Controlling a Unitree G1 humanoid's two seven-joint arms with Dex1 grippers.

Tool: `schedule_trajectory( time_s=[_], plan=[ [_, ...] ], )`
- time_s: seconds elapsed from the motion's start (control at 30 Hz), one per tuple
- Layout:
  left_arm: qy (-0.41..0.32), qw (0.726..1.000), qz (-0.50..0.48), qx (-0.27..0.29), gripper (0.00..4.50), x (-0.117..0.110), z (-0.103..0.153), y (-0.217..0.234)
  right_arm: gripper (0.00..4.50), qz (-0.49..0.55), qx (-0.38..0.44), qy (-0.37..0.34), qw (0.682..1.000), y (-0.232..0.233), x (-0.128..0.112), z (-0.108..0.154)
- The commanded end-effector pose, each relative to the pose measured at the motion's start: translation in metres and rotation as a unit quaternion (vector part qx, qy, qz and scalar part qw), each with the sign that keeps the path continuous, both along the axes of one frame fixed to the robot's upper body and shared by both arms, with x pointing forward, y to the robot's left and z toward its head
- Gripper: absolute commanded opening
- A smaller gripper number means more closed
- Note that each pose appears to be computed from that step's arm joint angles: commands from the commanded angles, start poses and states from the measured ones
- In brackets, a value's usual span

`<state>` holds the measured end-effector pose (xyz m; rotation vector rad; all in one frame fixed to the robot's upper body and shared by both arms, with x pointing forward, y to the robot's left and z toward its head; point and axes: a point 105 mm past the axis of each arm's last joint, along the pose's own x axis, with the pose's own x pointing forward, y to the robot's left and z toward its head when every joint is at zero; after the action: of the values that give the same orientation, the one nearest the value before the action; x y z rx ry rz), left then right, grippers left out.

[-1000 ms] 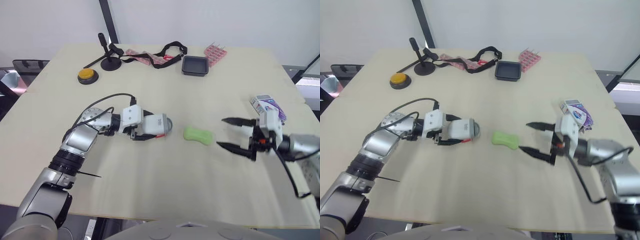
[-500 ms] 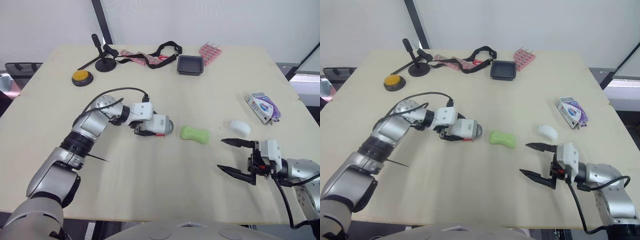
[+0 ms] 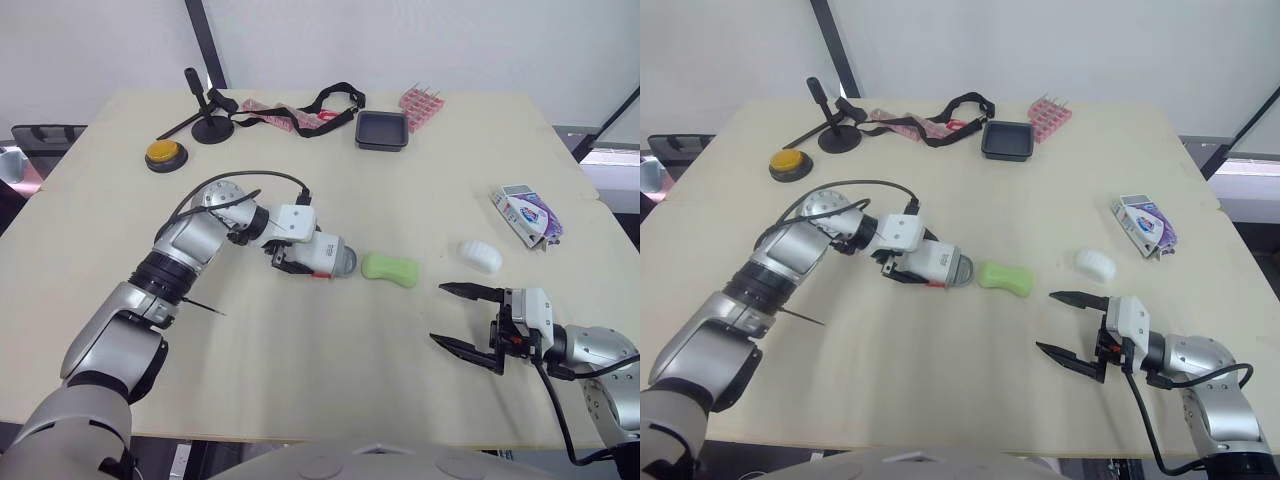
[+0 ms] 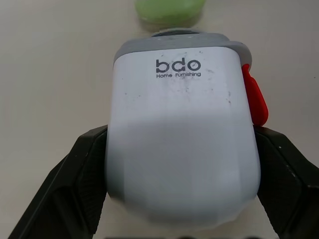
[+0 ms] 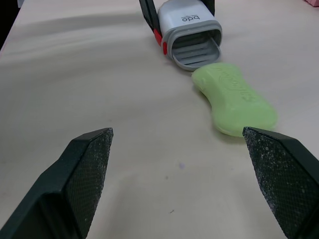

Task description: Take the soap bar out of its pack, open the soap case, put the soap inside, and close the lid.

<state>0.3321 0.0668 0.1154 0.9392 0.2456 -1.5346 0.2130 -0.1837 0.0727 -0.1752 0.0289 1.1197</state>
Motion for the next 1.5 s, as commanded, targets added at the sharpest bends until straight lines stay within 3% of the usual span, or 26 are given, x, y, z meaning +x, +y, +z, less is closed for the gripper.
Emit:
schedule_trajectory(
  time_s=[0.03, 0.7, 0.97, 1.3, 1.37, 1.5],
  plan=[
    [-0.013, 1.000, -0.005, 0.019, 3.48, 0.002, 0.007, -0.001, 4.49, -0.002, -0.005, -0.012, 1.000, -0.002, 0.001, 0.003],
    [-0.010, 0.997, 0.031, 0.072, 3.48, 0.009, 0.006, 0.056, 4.49, 0.010, -0.017, -0.015, 1.000, 0.000, 0.007, 0.006],
    [0.006, 0.996, 0.046, 0.070, 3.48, 0.007, -0.005, 0.082, 4.49, 0.016, -0.019, -0.017, 1.000, 0.003, 0.010, 0.010],
    [0.013, 0.999, 0.034, 0.040, 3.48, 0.007, -0.009, 0.079, 4.49, 0.005, -0.007, -0.016, 1.000, 0.003, 0.013, 0.017],
    [0.010, 0.998, 0.038, 0.040, 4.49, 0.009, -0.009, 0.081, 4.50, 0.013, -0.016, -0.015, 1.000, 0.004, 0.010, 0.016],
    [0.005, 0.998, 0.042, 0.036, 4.49, 0.013, -0.004, 0.085, 4.50, 0.014, -0.020, -0.014, 1.000, 0.004, 0.009, 0.015]
  ],
)
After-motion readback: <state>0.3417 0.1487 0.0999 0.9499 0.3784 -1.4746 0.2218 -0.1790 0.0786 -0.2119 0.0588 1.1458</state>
